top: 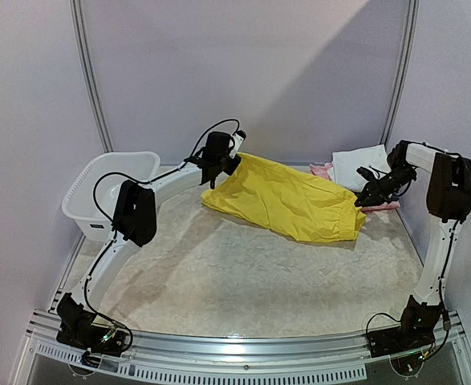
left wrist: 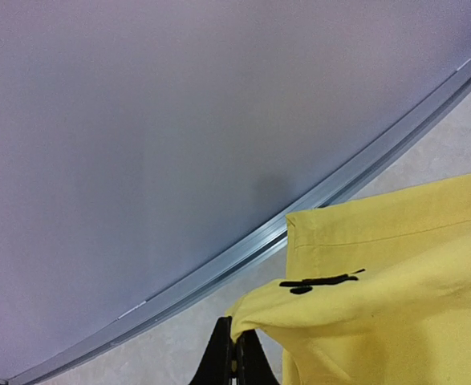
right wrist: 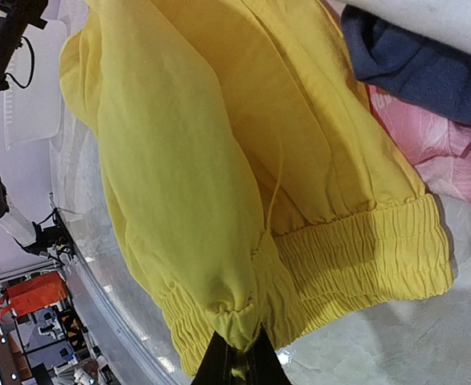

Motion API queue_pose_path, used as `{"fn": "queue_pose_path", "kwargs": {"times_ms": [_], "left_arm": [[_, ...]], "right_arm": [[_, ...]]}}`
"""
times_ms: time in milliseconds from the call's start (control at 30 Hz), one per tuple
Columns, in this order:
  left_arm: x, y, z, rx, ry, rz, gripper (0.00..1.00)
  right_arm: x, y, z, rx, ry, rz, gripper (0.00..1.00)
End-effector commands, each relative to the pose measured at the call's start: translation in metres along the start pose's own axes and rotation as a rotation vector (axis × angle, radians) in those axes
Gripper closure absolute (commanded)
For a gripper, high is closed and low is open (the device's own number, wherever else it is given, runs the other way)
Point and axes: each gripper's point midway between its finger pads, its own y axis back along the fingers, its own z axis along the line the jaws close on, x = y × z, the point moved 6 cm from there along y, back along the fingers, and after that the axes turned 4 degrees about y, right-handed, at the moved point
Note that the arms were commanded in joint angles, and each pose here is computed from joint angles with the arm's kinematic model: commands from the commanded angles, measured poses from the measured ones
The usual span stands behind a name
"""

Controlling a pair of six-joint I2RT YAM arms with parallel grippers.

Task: Fold and stack the mixed laundry pile
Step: Fold the flattened shorts at the center of the board.

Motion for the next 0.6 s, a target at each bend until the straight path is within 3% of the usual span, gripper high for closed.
{"fn": "queue_pose_path", "kwargs": {"times_ms": [0,400,567], "left_arm": [[0.003,-0.002,0.012,-0.025,-0.016,0.014,1.0],[0.013,-0.009,0.009,-0.019,-0.031,0.011,0.95],[0.014,-0.01,0.009,-0.022,-0.045,0.017,0.93]], "right_arm": [[0.004,-0.012,-0.016,-0.025,-0.054,0.034,0.98],[0.004,-0.027,-0.063,0.014,-0.15,0.065,0.99],[-0.005,-0.027,-0.079,0.103,-0.126,0.042,0.89]]}}
